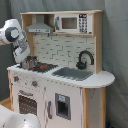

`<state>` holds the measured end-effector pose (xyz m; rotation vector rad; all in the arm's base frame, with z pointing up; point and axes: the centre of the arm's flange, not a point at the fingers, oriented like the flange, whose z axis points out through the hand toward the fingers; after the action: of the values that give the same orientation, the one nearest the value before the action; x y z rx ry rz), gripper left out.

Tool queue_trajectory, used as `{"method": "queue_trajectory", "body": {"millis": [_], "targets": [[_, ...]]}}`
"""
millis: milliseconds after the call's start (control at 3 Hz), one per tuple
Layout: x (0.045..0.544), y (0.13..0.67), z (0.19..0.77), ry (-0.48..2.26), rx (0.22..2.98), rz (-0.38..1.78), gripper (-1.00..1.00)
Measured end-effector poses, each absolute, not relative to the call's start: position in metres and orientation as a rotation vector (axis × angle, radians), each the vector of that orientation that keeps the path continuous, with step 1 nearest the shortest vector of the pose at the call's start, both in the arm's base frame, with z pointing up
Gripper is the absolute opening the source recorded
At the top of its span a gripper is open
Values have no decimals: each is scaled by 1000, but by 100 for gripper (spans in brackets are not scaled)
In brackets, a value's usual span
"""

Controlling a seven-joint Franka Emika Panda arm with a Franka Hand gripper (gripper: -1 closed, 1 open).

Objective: Play with the kitchen

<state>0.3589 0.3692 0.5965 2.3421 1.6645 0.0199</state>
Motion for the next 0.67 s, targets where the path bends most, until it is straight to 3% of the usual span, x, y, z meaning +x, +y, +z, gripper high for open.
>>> {"method": "queue_trajectory", "body": {"millis": [667], "targets": [[384, 284, 603, 1519, 2466, 73, -100]]}}
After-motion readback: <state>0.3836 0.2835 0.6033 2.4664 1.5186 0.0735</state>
